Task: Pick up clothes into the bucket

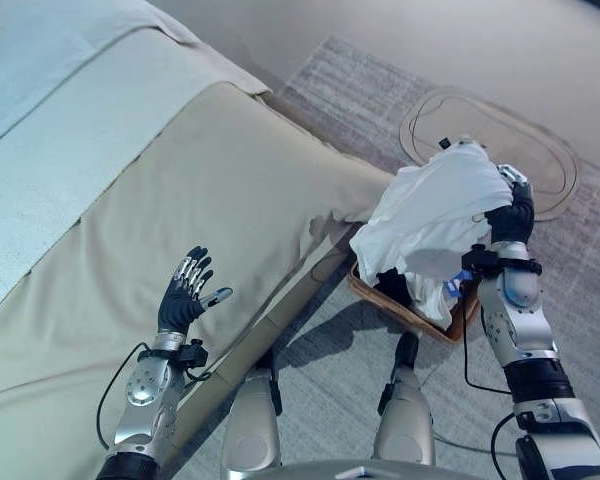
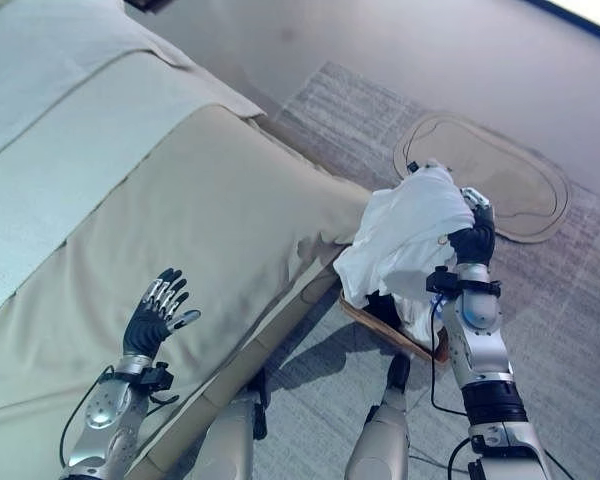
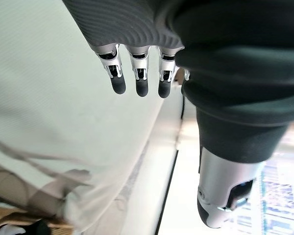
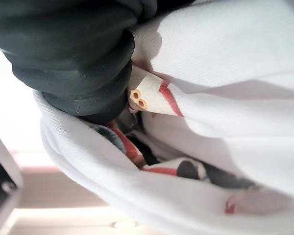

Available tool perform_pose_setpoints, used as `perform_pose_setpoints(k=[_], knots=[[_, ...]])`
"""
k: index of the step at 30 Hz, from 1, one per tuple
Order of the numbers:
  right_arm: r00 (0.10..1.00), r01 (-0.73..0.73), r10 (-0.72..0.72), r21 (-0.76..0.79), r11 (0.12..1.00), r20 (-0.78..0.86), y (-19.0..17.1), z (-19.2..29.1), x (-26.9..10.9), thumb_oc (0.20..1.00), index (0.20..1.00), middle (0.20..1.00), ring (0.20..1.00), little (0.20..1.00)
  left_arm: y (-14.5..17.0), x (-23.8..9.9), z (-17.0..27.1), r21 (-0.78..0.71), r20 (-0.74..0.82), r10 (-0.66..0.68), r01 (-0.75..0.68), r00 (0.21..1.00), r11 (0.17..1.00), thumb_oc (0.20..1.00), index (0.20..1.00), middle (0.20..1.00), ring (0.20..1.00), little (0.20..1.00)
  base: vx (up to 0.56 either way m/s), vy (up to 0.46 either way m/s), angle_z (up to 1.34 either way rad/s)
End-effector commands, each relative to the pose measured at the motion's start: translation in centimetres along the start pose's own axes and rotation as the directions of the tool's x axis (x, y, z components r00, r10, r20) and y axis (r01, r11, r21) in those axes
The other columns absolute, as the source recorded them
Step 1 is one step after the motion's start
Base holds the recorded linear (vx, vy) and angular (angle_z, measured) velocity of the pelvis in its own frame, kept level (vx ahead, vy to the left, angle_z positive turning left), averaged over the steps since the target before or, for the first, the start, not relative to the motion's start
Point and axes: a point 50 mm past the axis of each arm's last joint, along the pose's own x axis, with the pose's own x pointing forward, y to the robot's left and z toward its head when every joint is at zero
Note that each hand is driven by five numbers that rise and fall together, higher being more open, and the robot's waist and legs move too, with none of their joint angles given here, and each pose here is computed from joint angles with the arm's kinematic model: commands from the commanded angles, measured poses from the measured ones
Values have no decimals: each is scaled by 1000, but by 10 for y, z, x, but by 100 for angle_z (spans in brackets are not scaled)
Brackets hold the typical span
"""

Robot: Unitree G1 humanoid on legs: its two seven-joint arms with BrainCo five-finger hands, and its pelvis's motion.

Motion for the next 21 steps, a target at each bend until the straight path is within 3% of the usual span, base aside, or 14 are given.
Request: perform_pose_setpoints(k=[1, 15, 21], knots=[[956, 75, -77, 20, 997, 283, -5, 54, 25, 200, 200, 200, 200, 200, -6, 2, 23, -41, 137, -21, 27, 990, 999, 1000, 1000, 1000, 1000, 1000, -71, -26, -8], [849, 212, -206, 43, 976, 486, -32, 119, 65, 200, 200, 200, 200, 200, -19, 7, 24, -46, 132, -84, 91, 988, 995, 1000, 1000, 1000, 1000, 1000, -26, -12, -5], [839, 184, -184, 51, 982, 512, -33, 126, 62, 200, 200, 200, 200, 200, -20, 12, 22, -46, 128, -76, 82, 989, 996, 1000, 1000, 1000, 1000, 1000, 5, -17, -2]])
